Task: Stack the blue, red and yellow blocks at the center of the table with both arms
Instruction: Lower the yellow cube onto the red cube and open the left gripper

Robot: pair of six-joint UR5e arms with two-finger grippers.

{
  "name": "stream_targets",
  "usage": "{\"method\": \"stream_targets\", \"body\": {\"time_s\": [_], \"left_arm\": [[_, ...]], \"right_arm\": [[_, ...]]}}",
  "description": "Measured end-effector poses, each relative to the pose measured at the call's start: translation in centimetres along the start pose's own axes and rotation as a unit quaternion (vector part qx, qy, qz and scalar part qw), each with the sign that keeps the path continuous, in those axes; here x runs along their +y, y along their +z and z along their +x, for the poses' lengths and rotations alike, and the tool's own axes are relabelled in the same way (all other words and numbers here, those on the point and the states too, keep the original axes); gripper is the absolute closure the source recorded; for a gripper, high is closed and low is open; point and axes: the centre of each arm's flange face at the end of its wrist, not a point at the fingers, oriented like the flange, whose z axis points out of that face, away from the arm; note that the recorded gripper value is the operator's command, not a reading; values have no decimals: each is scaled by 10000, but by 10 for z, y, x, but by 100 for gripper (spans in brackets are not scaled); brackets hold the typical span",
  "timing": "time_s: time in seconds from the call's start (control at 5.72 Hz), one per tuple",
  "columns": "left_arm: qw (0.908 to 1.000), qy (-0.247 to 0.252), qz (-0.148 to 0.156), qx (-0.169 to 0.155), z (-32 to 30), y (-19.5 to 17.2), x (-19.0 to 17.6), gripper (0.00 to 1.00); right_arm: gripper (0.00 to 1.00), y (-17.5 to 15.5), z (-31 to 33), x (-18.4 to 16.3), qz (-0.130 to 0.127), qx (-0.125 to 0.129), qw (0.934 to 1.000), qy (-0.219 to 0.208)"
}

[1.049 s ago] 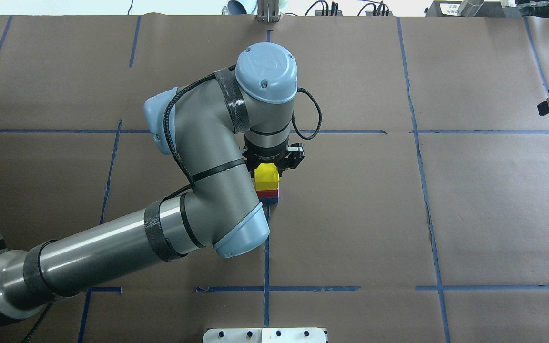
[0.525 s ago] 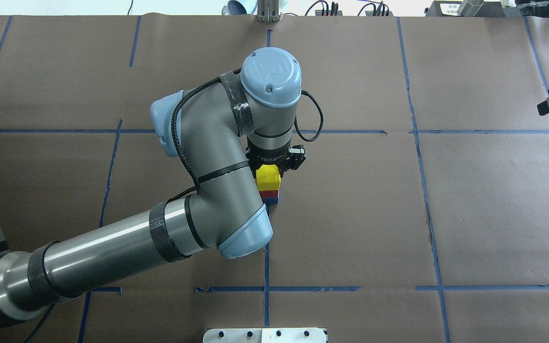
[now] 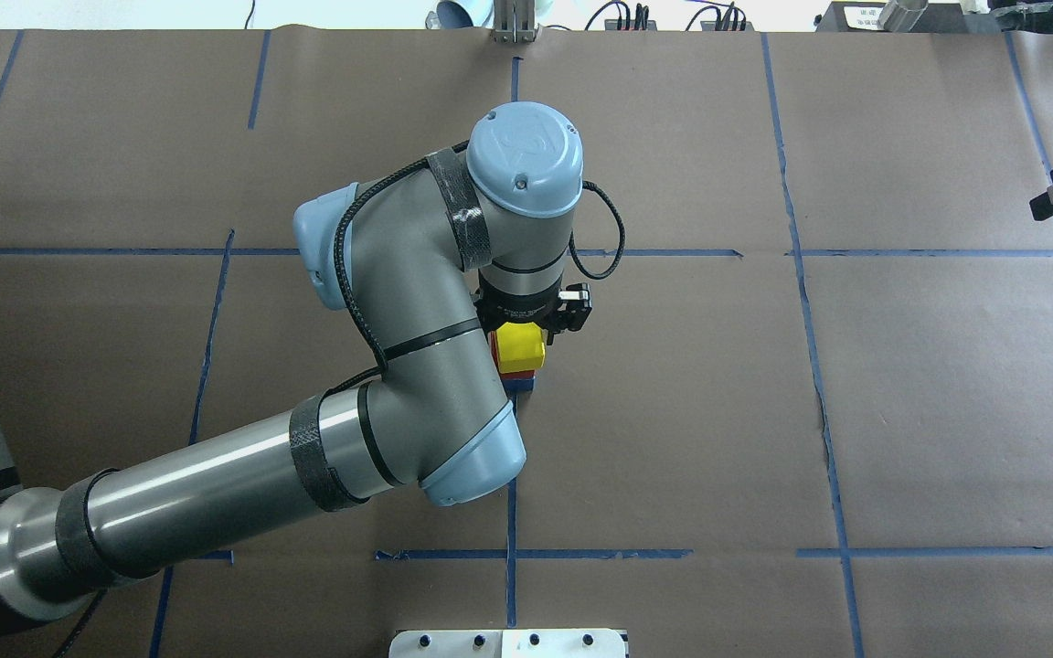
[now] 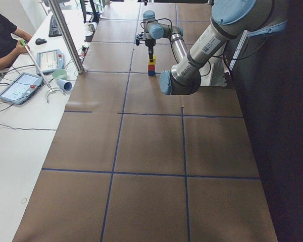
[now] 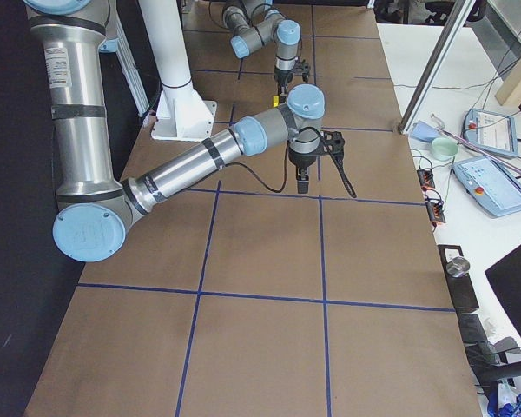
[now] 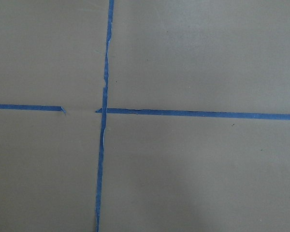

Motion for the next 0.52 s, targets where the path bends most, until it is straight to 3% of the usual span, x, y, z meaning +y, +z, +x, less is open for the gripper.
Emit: {"method": "stream_targets", "body": {"time_s": [0.52], "left_arm": [[9996, 17, 245, 128, -7, -25, -10, 0]], "right_arm": [[0, 1, 1, 0, -6, 3, 10000, 19]]}}
